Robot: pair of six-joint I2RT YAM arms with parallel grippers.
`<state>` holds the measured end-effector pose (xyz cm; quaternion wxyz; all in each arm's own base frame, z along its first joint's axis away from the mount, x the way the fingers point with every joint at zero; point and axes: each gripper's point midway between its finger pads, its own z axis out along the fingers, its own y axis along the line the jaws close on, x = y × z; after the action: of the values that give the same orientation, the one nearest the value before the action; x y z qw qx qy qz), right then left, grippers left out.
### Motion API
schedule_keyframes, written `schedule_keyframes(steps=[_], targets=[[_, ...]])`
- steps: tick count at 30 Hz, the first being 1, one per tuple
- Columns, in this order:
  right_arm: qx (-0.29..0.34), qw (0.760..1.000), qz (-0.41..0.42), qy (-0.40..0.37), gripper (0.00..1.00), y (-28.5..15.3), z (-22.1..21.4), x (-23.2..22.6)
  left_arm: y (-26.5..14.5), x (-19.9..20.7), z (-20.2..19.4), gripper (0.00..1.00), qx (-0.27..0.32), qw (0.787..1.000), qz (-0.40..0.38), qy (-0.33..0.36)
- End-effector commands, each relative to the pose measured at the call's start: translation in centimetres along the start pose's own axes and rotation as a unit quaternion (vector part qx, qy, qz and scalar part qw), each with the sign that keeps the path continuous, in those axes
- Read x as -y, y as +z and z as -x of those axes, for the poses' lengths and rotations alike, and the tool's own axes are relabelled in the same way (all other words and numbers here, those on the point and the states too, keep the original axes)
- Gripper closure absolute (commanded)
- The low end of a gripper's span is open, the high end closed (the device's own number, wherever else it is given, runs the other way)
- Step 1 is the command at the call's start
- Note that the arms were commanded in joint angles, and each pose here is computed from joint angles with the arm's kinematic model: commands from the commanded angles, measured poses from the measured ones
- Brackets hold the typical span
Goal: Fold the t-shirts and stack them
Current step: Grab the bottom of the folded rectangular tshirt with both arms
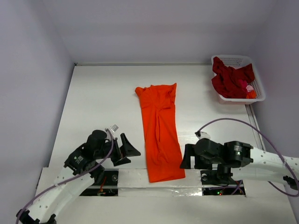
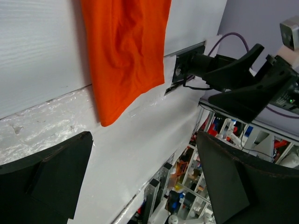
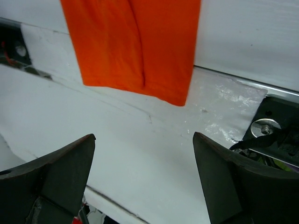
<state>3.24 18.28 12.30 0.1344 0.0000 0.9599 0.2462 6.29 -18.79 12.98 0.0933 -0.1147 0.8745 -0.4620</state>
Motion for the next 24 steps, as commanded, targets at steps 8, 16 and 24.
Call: schedule_keyframes(steps=[8, 16, 24], targets=[[0.004, 0.998, 0.046, 0.03, 0.07, -2.0, 0.3, -1.4, 5.9, 4.2, -5.2, 0.06, -0.15, 0.984, 0.028, 0.087], [-0.021, 0.999, 0.032, -0.006, 0.08, -0.4, -0.5, -1.7, 3.7, 2.4, -8.0, 0.05, -0.14, 0.99, 0.003, -0.007], [-0.053, 0.997, 0.0, -0.049, 0.09, 1.9, -1.0, -1.9, 4.9, -0.1, -11.5, 0.06, -0.181, 0.982, 0.055, -0.021]])
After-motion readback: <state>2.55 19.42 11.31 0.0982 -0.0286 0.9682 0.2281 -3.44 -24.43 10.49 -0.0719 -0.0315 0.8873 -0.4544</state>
